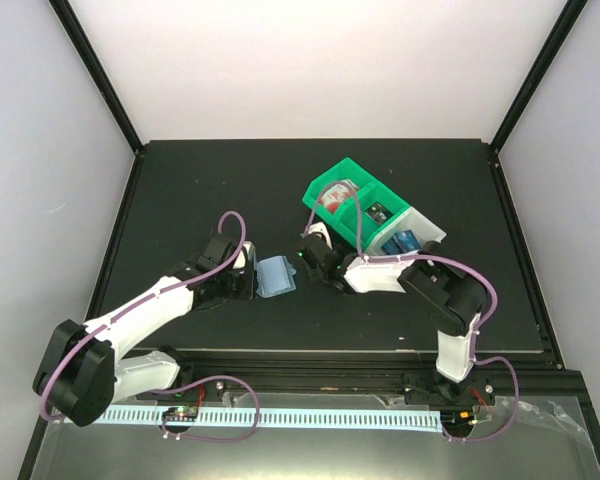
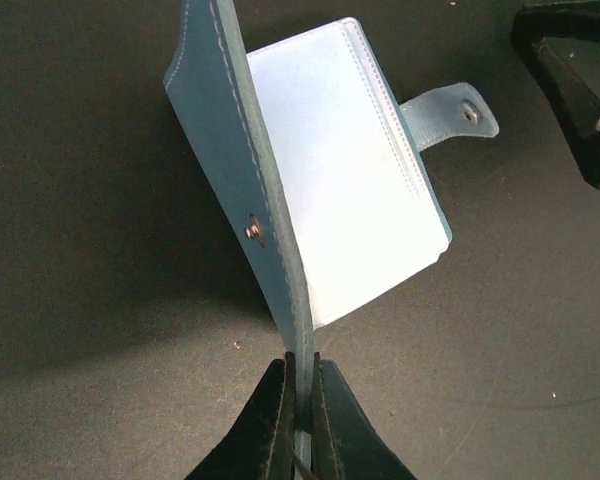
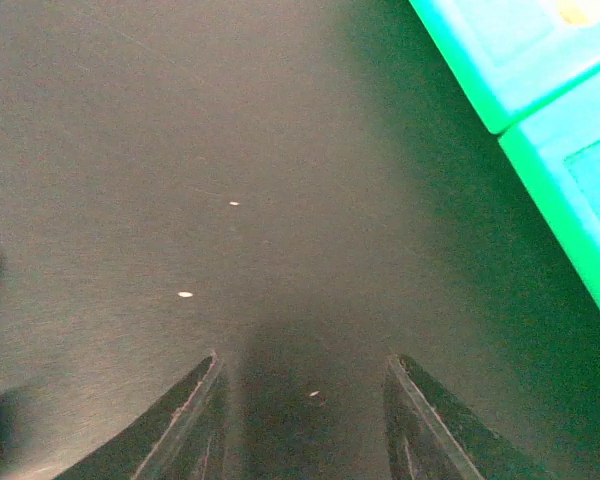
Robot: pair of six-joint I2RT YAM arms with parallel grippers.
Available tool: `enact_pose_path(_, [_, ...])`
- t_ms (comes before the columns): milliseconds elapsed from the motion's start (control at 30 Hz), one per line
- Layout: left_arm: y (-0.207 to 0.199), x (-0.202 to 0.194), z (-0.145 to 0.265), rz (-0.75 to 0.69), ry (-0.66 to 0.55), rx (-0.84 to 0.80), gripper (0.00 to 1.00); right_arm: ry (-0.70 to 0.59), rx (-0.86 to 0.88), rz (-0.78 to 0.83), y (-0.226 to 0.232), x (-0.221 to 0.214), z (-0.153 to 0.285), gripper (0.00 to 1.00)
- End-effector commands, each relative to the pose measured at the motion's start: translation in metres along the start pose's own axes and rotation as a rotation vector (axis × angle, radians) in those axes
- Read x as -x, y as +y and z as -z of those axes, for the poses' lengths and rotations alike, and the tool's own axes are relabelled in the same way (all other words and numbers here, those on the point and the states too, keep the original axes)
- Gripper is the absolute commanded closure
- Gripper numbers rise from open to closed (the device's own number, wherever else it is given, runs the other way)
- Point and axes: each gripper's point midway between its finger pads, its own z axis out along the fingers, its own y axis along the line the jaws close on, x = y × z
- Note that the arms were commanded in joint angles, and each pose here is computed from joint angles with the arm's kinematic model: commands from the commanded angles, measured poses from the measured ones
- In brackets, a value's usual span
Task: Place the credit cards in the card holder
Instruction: Close the card holder at the center of the board.
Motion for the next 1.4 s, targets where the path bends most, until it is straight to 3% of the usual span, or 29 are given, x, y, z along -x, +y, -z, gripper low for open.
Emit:
enact_pose_path(0, [-0.008,0.007,0.006,-0.006,-0.009,-0.018,0.98,-0.014,0.165,-0.088,0.020,0.018,0.026,0.55])
enact_pose_path(100, [-0.016,0.011,0.007,-0.009,-0.019,-0.055,0.90,0.036,0.316,-0.106,0.040,0.015,0.037,0.54])
enact_pose_path(267, [-0.029,0.019,0.008,-0.001,-0.037,-0.119,0.66,0.075,0.503,-0.180,0.065,0.017,0.056,0.51])
enact_pose_path(500, [-0.049,0.028,0.004,0.000,-0.045,-0.223,0.51,0.157,0.628,-0.171,0.091,0.006,0.055,0.50])
enact_pose_path(833, [-0.061,0.031,0.003,0.006,-0.050,-0.296,0.47,0.148,0.506,-0.111,0.085,0.007,0.028,0.43])
enact_pose_path(1033, [-0.070,0.034,-0.001,0.024,-0.048,-0.369,0.43,0.112,0.304,-0.144,0.056,0.015,0.012,0.45])
enact_pose_path(1200, [-0.068,0.038,-0.014,0.043,-0.042,-0.367,0.43,0.106,0.185,-0.184,0.037,0.018,0.005,0.50])
enact_pose_path(1367, [-0.062,0.041,-0.026,0.068,-0.051,-0.354,0.45,0.124,0.224,-0.197,0.042,0.014,0.007,0.63])
